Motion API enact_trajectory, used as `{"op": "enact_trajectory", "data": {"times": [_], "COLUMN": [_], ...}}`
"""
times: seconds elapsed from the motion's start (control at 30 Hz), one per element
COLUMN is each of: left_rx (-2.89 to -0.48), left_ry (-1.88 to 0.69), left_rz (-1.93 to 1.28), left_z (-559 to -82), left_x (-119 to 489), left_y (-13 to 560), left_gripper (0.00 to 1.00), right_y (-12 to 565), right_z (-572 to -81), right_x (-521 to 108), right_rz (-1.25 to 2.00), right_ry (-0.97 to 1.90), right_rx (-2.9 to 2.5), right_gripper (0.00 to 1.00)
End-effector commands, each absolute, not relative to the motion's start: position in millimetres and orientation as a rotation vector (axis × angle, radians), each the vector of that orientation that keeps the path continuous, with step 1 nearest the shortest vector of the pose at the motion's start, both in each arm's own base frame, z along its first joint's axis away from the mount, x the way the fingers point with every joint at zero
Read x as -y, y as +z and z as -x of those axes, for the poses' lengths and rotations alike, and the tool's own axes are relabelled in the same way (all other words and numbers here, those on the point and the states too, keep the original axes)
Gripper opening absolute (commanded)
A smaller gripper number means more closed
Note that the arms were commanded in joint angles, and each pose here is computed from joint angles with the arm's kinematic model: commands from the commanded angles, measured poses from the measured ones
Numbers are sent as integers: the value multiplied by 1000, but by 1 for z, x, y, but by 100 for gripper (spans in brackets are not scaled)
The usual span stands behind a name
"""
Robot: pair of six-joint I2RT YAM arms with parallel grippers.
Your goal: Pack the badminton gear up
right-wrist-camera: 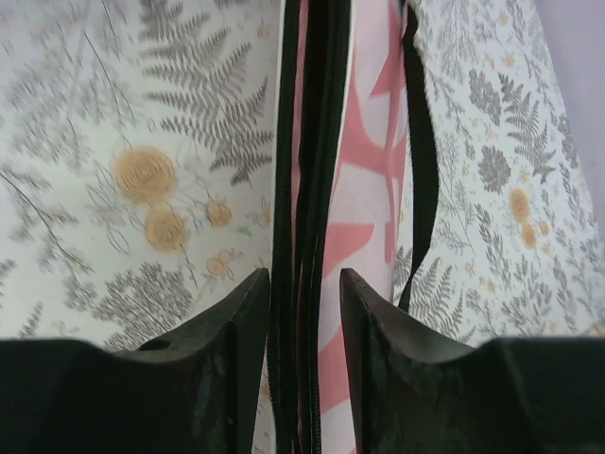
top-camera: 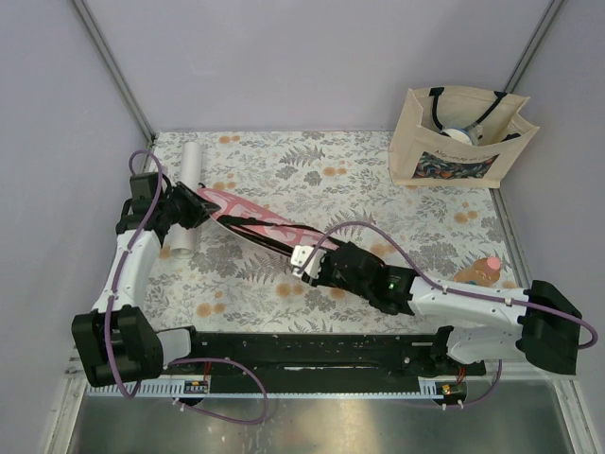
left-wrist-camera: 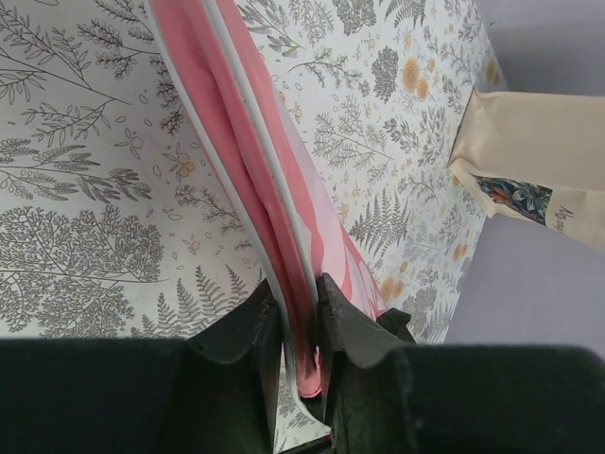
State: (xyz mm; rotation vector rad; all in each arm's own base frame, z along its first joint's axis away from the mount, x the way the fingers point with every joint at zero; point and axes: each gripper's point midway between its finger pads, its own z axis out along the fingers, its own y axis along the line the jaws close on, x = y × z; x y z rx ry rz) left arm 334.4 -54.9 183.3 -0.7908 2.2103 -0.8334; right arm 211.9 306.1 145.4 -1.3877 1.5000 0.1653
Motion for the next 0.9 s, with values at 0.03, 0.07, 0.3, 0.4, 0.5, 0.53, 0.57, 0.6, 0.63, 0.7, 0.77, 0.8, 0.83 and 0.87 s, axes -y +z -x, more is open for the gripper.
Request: {"op": "enact_trajectory", "data": {"times": [0.03,0.07,0.3,0.4,0.5,0.53,0.57,0.6,0.63,0.7,0.77,0.8,0.83,0.87], "left_rx": [-2089,-2082,-2084,-2084,-2087,-2087,-2084,-2085,-2085,-2086,-2086,-2083,-2082,-2080], "left_ry": [-909,-910,-917,-921,-924,-925,-930,-933,-933,-933,-933,-934,-937,-936], "left_rz": [673,671,674,667,667,669,669,667,667,668,668,667,667,669], "left_z": [-341,-341,-340,-340,-338,-338,-339,-339,-339,-340,-339,-340,-340,-340], "left_x": [63,63,65,65,66,66,66,66,66,66,66,66,67,66], "left_y": [219,221,219,220,219,218,218,218,217,216,216,216,217,217], "left_gripper": [0,0,0,0,0,0,0,0,0,0,0,0,0,0], "right_y": [230,232,242,230,218,215,212,210,207,199,186,181,174,170], "right_z": [-198,-198,-244,-273,-292,-295,-299,-301,-303,-305,-302,-302,-302,-304], "right_x": [-361,-368,-404,-402,-394,-390,-386,-382,-379,-374,-369,-367,-367,-366], "right_rz": [1151,1144,964,916,905,910,917,926,939,977,1034,1059,1081,1088], "right_ry": [575,610,861,819,801,796,800,806,809,813,807,799,786,770], "right_rx": [-1497,-1506,-1657,-1708,-1763,-1771,-1777,-1782,-1786,-1799,-1837,-1844,-1861,-1873], "right_gripper": [46,46,57,58,59,60,62,63,64,65,65,65,65,65]}}
